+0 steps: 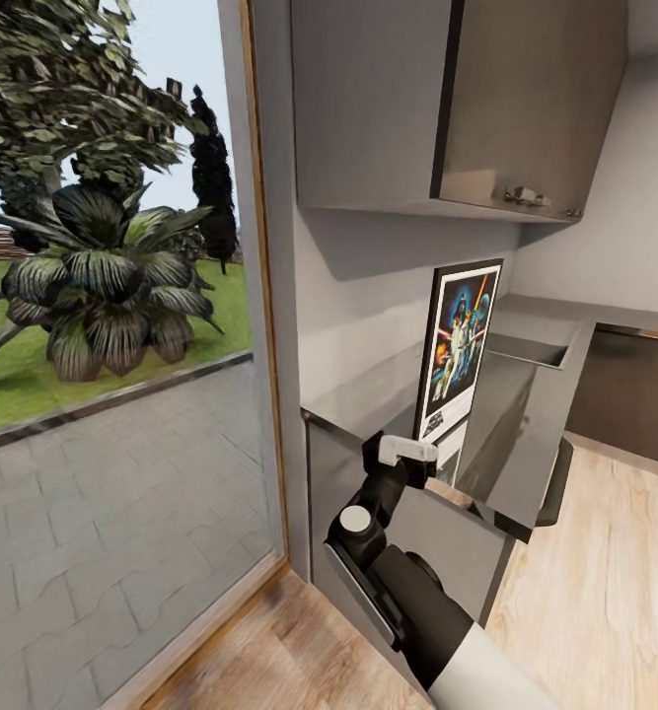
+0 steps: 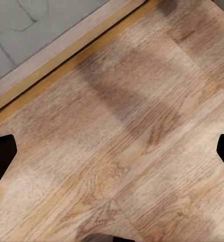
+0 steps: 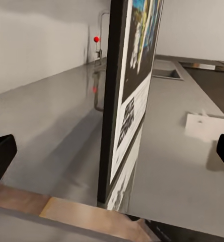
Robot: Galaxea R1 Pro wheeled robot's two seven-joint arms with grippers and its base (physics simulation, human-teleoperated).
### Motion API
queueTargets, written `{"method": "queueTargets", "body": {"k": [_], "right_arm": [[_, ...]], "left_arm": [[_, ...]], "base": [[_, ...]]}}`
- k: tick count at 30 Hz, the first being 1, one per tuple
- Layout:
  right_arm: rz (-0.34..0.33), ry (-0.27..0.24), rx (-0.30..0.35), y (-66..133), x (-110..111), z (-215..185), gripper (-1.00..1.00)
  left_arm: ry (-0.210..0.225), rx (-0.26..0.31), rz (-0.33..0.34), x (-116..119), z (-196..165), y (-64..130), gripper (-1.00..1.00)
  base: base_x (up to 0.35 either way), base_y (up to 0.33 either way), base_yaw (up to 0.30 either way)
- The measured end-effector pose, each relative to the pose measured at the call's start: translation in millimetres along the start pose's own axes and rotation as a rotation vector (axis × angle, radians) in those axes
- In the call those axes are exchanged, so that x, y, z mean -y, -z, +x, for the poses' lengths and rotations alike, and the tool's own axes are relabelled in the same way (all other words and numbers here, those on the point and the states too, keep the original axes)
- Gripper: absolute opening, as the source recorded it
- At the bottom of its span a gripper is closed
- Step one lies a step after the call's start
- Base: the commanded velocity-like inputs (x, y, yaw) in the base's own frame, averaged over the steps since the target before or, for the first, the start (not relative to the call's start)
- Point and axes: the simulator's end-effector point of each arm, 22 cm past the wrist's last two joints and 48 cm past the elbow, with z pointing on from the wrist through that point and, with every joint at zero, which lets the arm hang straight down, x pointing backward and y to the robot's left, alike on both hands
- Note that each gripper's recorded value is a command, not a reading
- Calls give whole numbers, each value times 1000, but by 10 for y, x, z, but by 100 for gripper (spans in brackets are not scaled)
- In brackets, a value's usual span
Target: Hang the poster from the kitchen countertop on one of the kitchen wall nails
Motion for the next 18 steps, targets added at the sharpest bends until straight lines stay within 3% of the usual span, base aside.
{"method": "queueTargets", "body": {"k": [10,18], "right_arm": [[-1,-18,2,-1,0,-9,100],[-7,-56,-44,-11,-13,104,100]], "left_arm": [[0,0,0,1,0,1,100],[0,0,1,1,0,1,100]], "base": [[22,-14,0],[83,-42,0]]}}
